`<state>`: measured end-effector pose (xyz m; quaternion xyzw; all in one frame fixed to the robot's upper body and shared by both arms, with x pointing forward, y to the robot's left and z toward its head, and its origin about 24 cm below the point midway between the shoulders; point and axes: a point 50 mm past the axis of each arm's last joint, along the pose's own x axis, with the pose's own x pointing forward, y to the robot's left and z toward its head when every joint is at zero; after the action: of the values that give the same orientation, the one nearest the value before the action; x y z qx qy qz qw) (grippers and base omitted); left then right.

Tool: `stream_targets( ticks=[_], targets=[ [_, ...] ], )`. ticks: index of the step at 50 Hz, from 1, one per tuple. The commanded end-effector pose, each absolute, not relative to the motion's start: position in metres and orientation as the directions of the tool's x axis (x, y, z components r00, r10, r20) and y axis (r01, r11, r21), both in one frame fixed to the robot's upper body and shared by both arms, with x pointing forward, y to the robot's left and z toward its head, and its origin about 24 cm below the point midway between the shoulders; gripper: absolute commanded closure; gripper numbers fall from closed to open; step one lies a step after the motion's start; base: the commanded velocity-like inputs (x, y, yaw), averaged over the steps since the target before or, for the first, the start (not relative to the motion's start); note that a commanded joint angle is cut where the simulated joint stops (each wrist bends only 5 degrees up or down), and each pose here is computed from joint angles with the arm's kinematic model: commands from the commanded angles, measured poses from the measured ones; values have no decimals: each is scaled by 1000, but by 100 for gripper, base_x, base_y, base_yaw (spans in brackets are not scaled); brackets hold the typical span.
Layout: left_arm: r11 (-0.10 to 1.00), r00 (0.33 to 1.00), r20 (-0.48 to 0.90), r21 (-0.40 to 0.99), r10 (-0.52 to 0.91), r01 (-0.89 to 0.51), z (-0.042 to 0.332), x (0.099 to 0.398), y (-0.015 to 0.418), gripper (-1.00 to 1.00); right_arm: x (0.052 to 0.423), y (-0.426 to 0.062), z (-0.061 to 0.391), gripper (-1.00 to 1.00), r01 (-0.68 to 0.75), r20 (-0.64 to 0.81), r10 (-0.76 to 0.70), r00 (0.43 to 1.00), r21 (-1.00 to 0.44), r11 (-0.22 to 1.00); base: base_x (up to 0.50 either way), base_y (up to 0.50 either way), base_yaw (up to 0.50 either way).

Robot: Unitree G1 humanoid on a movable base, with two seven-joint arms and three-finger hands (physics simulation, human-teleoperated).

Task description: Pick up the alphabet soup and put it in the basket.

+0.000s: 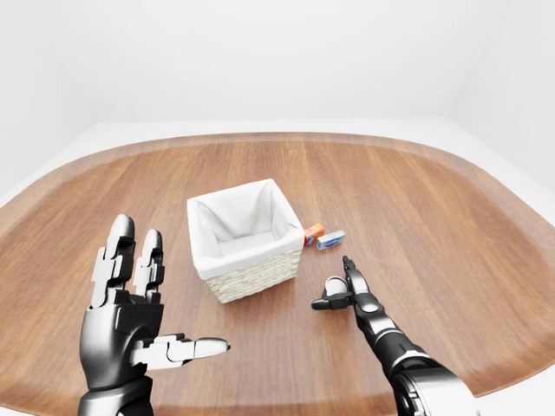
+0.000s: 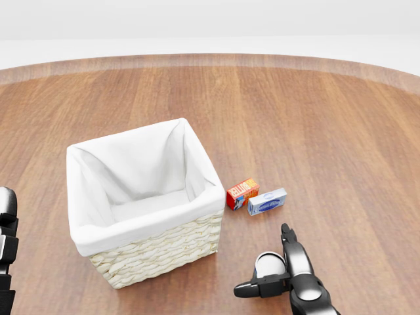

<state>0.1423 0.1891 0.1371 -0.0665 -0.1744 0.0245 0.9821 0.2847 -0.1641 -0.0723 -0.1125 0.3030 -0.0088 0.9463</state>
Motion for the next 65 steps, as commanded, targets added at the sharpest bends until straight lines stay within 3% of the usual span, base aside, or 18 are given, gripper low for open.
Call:
stream_targets(
  ticks=[1, 8, 9, 10, 11, 12, 65],
  targets=[
    [990, 938, 339, -141, 71, -24, 137, 142, 189, -100, 265, -150, -92, -100, -83, -652, -51, 756, -172, 982, 1, 0, 0],
    [990, 938, 340, -141, 70, -23, 137, 142, 189, -100, 264, -149, -93, -100, -93, -659, -48, 750, -177, 980, 0, 0, 0],
    [990, 938, 340, -141, 70, -23, 137, 142, 189, -100, 263, -148, -94, -57, -93, -661, -48, 749, -177, 980, 0, 0, 0],
    [990, 938, 340, -142, 70, -23, 137, 142, 189, -100, 263, -148, -94, 18, -94, -662, -48, 748, -178, 980, 1, 0, 1],
    [990, 938, 340, -142, 70, -23, 137, 142, 190, -100, 262, -148, -94, 81, -96, -665, -49, 746, -179, 979, 0, 0, 0],
    [990, 937, 341, -142, 71, -23, 137, 142, 190, -100, 261, -147, -95, 100, -101, -667, -46, 744, -179, 979, 0, 0, 0],
    [989, 933, 352, -144, 74, -24, 140, 140, 191, -100, 263, -147, -94, 100, -102, -655, -35, 755, -171, 980, 0, 0, 0]
  ],
)
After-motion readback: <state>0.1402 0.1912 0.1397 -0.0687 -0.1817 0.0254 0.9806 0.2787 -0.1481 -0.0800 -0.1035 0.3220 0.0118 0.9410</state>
